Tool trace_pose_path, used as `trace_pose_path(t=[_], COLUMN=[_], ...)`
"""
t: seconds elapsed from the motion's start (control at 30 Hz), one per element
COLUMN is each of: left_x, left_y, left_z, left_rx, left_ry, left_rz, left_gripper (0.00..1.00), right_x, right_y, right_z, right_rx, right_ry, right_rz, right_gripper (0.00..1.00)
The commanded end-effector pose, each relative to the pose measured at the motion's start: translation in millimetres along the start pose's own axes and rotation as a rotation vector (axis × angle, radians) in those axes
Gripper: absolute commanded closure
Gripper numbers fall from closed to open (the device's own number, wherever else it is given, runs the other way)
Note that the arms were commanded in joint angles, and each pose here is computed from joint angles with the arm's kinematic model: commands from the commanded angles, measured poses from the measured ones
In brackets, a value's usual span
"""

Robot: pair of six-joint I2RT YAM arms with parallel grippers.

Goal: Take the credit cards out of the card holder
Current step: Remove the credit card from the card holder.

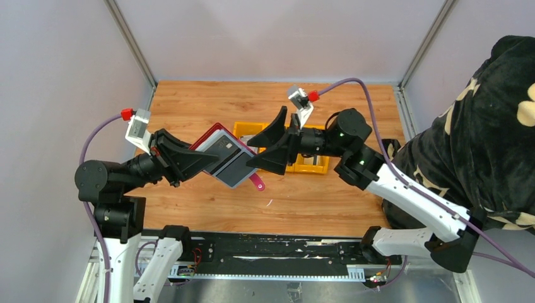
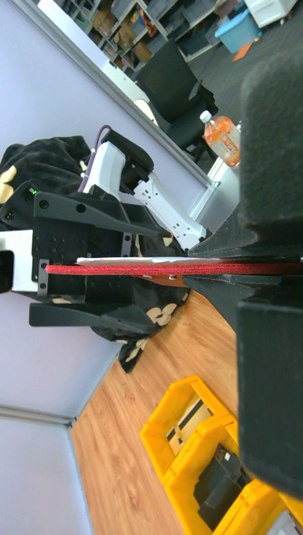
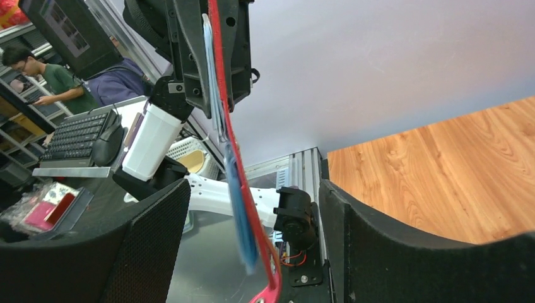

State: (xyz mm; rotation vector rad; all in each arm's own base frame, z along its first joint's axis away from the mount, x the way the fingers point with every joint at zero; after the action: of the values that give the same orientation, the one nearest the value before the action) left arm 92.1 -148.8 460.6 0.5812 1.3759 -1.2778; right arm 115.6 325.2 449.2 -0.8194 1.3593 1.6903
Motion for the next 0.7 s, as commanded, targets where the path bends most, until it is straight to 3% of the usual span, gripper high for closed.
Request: trace_pose_path(t=[0.0, 0.1, 0.23, 0.27, 0.37, 0.47, 0.67], left_x=[-2.7, 1.6, 5.4, 7.1, 17.3, 26.6, 40.4], left_y=[-4.6, -0.8, 6.8, 10.1, 24.0, 36.4, 34.8], left_z=[-0.4, -0.7, -0.4, -0.3, 0.5, 2.1, -0.2], left_rx=[0.024, 0.018, -0.008, -0.021, -0.071, -0.095, -0.033], left_ry=[-0.055, -0.063, -0.064, -0.06, -0.013, 0.047, 0.13], left_rz=[-0.013, -0.032, -0.042, -0.048, -0.107, -0.142, -0.133], left_gripper=[0.99, 1.0, 0.95, 0.87, 0.49, 0.42, 0.48], right_x=[-7.4, -3.7, 5.6, 8.7, 16.2, 26.2, 35.4], right_y=[21.4, 22.8, 23.1, 22.2, 14.7, 7.6, 5.3], right_z=[11.2, 17.0, 18.7, 18.8, 17.7, 14.3, 6.8], right_rx=[-0.158, -0.213, -0.245, -0.243, -0.184, -0.132, -0.113], right_ry=[-0.014, -0.003, 0.053, 0.076, 0.148, 0.234, 0.334], right_rz=[-0.028, 0.012, 0.06, 0.071, 0.087, 0.082, 0.04], right_gripper=[0.22, 0.31, 0.64, 0.75, 0.99, 1.0, 1.0])
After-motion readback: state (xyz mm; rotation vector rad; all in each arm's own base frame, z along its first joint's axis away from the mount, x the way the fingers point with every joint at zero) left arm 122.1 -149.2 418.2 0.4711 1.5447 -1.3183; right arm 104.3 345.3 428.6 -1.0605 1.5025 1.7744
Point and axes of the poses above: each gripper's point midway between its finger pads, its own z axis out along the fingers, its own y axis along the line the jaws close on, x = y × z, the point moved 3 cm from there along -z, back along the fingers, and after that the axes turned 5 degrees about z, right-handed, at the moved point
